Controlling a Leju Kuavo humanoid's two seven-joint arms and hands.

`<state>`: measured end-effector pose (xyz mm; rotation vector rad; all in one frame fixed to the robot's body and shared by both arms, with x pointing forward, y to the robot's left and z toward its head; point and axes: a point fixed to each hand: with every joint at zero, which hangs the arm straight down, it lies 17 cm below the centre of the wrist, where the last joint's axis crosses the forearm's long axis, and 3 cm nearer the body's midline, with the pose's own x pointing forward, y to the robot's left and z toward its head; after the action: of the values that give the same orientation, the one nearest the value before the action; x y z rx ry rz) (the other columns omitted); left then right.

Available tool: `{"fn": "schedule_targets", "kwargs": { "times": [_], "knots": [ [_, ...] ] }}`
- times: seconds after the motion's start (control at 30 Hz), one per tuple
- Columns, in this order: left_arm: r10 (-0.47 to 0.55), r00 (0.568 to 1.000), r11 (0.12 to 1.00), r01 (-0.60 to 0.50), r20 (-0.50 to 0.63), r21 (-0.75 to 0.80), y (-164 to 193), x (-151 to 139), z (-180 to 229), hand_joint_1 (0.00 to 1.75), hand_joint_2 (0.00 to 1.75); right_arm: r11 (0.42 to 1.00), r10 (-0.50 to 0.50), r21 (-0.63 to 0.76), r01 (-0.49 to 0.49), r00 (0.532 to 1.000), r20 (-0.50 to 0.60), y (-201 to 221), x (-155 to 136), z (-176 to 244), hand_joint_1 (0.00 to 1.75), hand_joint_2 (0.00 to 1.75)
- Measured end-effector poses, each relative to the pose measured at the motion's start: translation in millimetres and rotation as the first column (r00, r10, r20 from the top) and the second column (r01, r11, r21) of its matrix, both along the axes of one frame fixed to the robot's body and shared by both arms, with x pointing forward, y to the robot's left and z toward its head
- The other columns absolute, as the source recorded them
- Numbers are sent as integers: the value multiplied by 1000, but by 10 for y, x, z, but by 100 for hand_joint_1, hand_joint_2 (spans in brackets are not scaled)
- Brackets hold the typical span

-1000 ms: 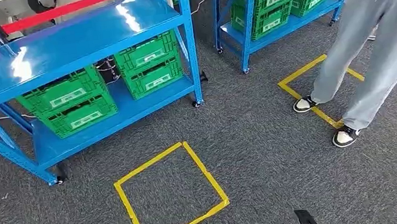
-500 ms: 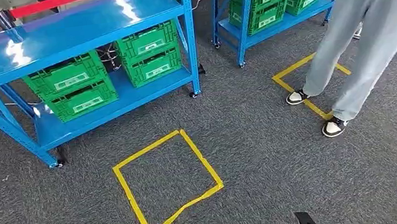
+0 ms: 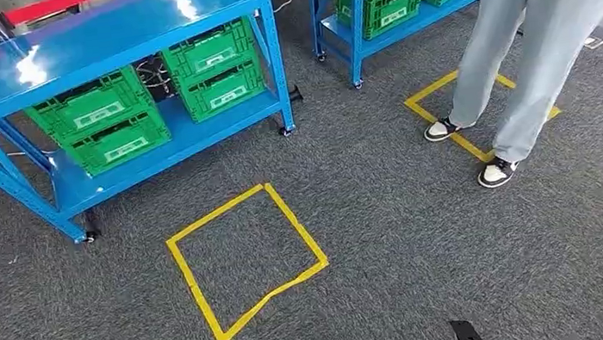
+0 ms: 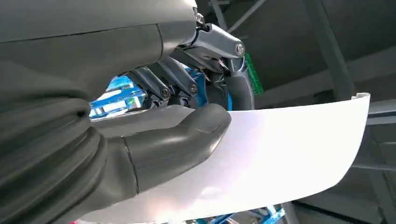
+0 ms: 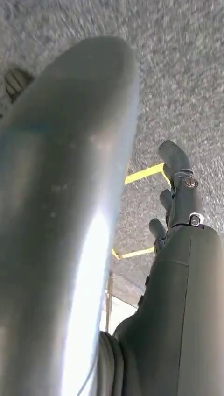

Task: Take the parts from the cabinet and place them on the table.

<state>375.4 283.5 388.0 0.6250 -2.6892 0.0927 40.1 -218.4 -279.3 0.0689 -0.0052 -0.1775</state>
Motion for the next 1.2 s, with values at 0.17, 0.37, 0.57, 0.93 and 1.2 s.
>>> {"fn": "schedule_targets", "kwargs": {
  "times": [0.17, 0.37, 0.57, 0.93, 1.2],
  "knots": [
    [1, 1000, 1000, -1, 3, 3, 3, 14, 13, 175, 175, 1000, 6, 4, -6, 1000, 2, 28, -3, 3, 0, 0],
    [7, 1000, 1000, -7, -2, -1, 4, 37, -1, 175, 175, 1000, 9, 3, -9, 1000, 2, 29, -8, 2, 0, 0],
    [40, 999, 999, -40, 13, 17, -24, 32, 18, 175, 175, 1000, 12, 2, -12, 1000, 3, 21, -3, 2, 0, 0],
    [43, 999, 999, -43, -2, 4, 1, 92, -12, 175, 175, 1000, 27, -7, -27, 1000, 5, 14, -14, -2, 0, 0],
    [43, 999, 999, -43, 13, 2, 3, 87, 42, 175, 175, 1000, 28, -2, -28, 1000, 6, 47, -9, 2, 0, 0]
  ]
}}
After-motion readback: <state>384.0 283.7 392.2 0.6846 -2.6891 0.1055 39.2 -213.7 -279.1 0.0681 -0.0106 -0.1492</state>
